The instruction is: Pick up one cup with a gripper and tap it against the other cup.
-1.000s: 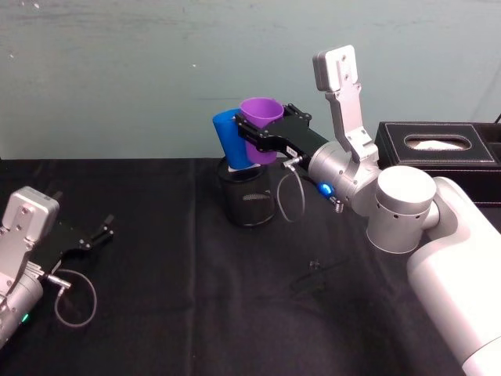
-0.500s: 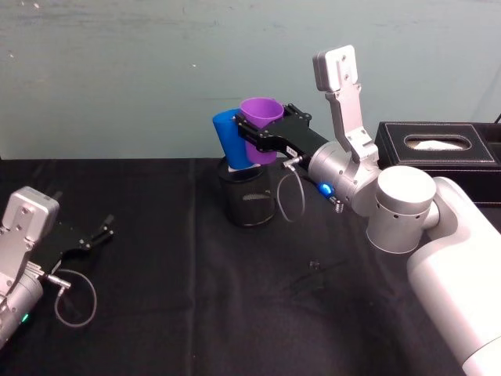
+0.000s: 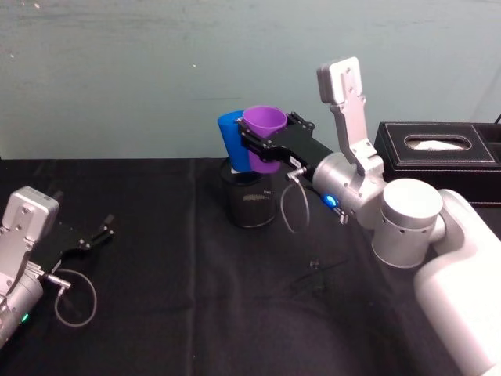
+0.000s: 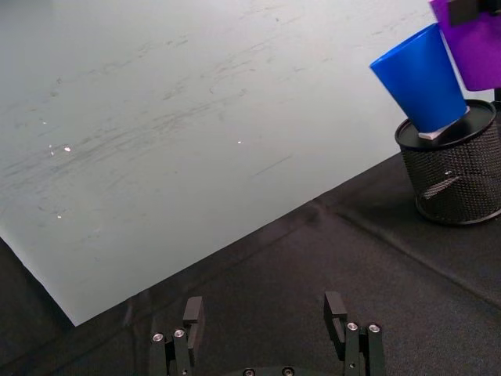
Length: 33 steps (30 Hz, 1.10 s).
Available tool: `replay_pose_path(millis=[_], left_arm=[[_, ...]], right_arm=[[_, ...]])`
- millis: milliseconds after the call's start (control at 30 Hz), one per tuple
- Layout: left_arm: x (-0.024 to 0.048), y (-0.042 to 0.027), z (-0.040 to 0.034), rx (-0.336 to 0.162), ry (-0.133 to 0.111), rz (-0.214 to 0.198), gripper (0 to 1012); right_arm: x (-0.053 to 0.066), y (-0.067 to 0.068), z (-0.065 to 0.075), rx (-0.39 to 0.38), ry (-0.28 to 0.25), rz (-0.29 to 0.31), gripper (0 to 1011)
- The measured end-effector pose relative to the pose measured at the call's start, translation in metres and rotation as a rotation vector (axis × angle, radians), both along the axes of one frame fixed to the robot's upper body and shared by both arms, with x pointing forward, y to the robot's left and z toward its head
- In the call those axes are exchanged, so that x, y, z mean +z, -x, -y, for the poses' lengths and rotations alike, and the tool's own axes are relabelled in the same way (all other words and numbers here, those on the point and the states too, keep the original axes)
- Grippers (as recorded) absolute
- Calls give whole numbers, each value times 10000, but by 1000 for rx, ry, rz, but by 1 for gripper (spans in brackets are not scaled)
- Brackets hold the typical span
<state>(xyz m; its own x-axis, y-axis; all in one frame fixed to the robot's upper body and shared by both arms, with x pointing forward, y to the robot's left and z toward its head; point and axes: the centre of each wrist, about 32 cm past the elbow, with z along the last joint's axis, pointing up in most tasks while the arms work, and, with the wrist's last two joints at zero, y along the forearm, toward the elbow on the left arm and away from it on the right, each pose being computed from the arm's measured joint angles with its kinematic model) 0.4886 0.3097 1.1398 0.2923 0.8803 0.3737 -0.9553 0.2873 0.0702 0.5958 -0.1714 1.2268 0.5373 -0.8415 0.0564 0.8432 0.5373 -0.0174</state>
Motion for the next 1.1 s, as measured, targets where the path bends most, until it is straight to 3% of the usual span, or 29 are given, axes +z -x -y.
replay_pose_path(millis=[267,667,900,1100], left_arm=[[0,0,0,0,0,0,1000],[0,0,0,0,0,0,1000],[0,0,0,0,0,0,1000],[0,0,0,0,0,0,1000]], right_arm=[[-53,176,164,-15,-9,16,735],[-149,499,342,32,-3,22,734],[-356,697,452,67,-4,7,735],[-633,853,516,96,-4,10,734]])
